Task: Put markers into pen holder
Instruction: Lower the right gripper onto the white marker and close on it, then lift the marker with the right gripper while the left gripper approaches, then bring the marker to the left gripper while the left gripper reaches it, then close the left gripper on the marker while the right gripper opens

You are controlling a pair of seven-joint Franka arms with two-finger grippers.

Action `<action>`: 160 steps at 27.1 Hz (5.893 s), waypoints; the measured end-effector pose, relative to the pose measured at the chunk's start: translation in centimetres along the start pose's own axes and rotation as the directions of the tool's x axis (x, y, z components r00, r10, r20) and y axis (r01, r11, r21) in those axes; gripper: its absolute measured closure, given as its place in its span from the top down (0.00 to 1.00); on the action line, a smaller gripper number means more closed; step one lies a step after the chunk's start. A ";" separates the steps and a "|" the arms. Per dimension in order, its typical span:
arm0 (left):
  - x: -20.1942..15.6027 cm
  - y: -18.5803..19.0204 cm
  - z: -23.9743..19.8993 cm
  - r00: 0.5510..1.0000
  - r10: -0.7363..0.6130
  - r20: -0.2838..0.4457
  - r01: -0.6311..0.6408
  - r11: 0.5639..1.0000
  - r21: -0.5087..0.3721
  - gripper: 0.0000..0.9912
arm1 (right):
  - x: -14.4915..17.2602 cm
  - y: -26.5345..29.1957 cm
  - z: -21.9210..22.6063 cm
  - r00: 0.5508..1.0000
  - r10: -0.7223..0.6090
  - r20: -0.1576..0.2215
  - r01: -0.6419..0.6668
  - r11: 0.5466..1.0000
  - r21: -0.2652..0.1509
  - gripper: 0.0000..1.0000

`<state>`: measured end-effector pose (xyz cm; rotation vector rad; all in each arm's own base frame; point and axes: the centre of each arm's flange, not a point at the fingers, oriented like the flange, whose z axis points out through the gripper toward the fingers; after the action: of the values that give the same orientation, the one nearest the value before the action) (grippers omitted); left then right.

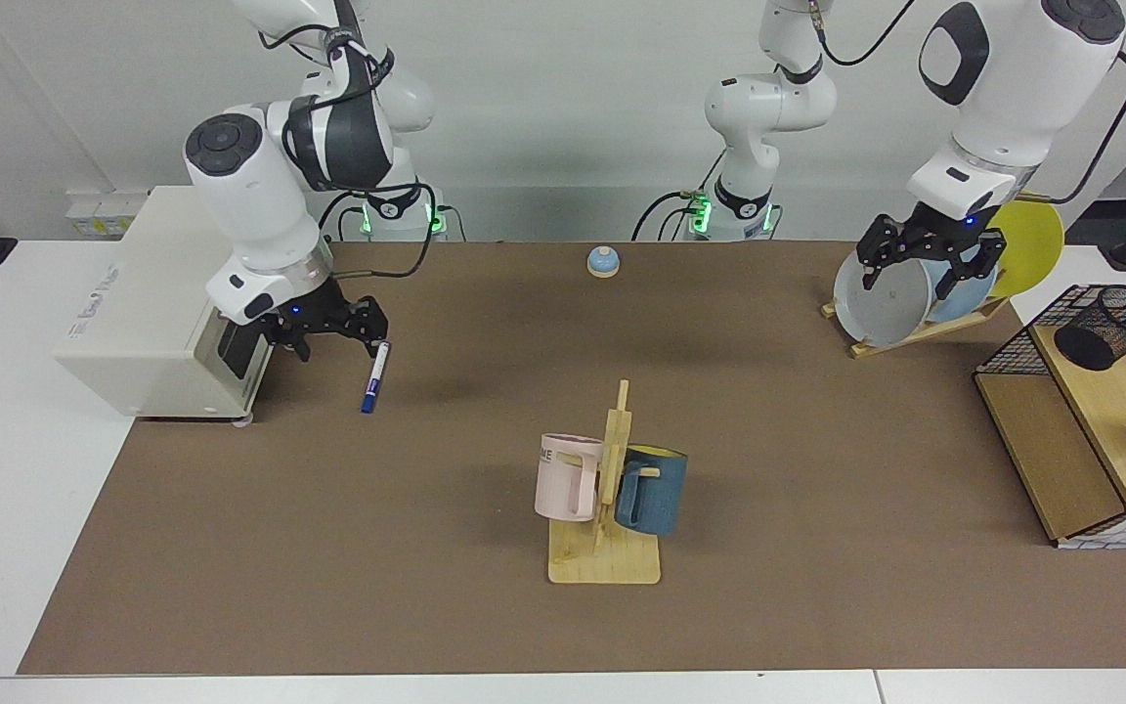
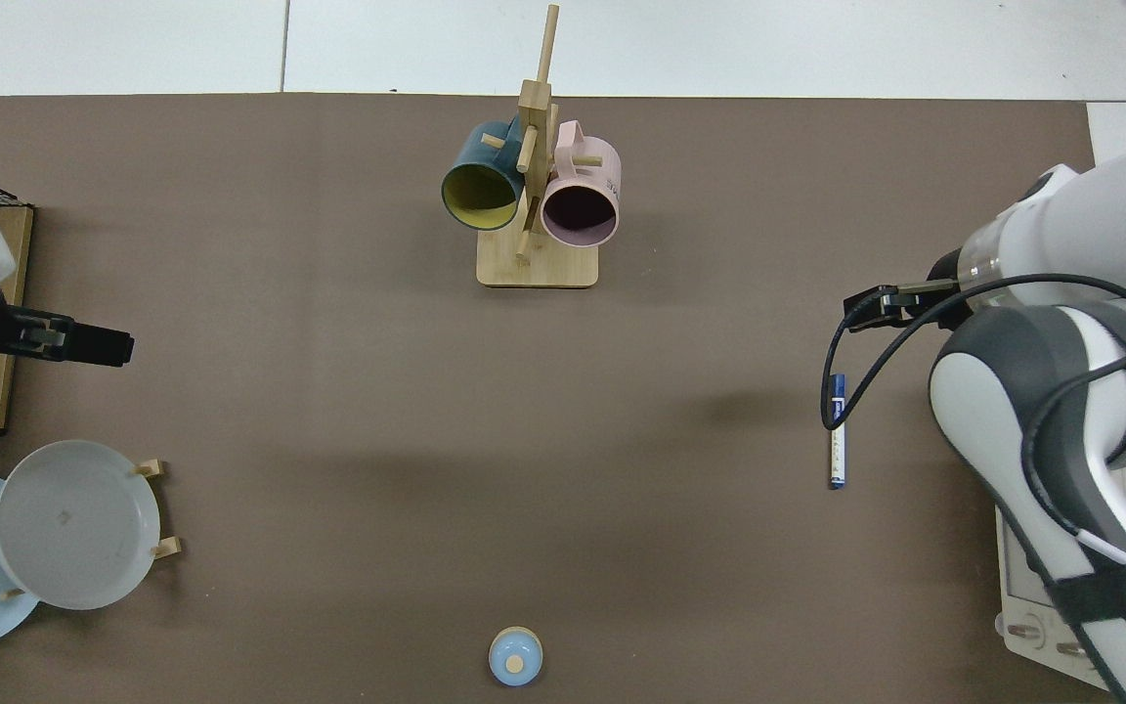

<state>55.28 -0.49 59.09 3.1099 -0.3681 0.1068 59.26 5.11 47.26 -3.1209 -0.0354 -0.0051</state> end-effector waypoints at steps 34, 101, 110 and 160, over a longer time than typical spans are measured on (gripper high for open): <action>0.0 0.7 0.4 1.000 0.013 0.021 -0.013 1.000 -0.006 1.00 | -3.1 2.6 19.1 0.996 0.070 0.062 -0.071 0.997 0.018 0.83; 1.3 9.8 0.3 0.419 0.906 -0.060 -0.908 0.417 -0.031 1.00 | -3.5 -22.0 -6.4 0.571 0.774 0.272 -0.819 0.517 0.249 0.17; 1.4 14.4 0.2 0.306 0.942 -0.139 -0.952 0.302 -0.053 1.00 | -4.1 -24.5 -6.8 0.426 0.855 0.294 -0.899 0.365 0.242 0.17; 0.6 24.8 1.4 0.369 0.908 -0.198 -0.929 0.367 -0.048 0.46 | -6.4 -30.0 -5.4 0.215 0.926 0.311 -0.969 0.162 0.186 0.17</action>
<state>50.20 -24.80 57.74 2.2581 -1.9656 0.2707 52.19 34.88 53.25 -2.1599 1.7333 0.1965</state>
